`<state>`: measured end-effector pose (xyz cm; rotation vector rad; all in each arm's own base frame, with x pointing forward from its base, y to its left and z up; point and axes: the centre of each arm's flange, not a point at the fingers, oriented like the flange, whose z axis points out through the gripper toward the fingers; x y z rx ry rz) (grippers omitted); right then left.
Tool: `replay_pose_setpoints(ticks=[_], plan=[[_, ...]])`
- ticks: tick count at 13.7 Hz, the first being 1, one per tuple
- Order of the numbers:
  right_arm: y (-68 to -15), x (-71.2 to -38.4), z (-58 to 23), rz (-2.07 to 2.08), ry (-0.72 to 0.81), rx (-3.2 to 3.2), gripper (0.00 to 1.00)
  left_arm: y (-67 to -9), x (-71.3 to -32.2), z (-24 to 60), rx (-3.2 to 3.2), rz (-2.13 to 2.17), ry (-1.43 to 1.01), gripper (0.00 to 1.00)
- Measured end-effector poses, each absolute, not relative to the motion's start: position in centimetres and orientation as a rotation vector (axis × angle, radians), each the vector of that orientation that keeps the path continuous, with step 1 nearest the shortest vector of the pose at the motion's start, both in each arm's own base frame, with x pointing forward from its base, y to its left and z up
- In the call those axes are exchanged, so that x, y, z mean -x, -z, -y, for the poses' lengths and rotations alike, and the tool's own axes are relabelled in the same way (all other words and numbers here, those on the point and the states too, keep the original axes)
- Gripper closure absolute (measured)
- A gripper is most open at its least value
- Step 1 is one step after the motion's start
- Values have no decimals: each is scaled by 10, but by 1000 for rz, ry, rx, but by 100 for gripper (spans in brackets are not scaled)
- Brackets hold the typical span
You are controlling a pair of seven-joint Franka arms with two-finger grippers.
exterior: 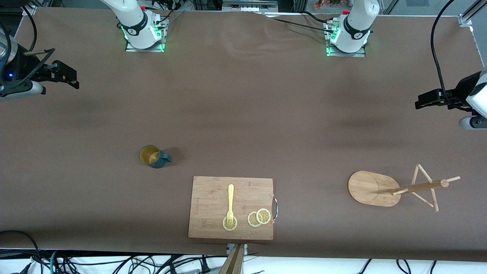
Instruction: Pass cup and hang on rack
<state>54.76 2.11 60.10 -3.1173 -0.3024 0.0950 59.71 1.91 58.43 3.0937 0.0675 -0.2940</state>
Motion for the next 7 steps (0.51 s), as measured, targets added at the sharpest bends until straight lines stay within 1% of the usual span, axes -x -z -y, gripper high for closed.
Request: replay_pose_setpoints(ticks=[7], plan=[[-600, -547, -21, 302, -102, 3117, 0, -584, -597, -19, -3094, -67, 294, 0]])
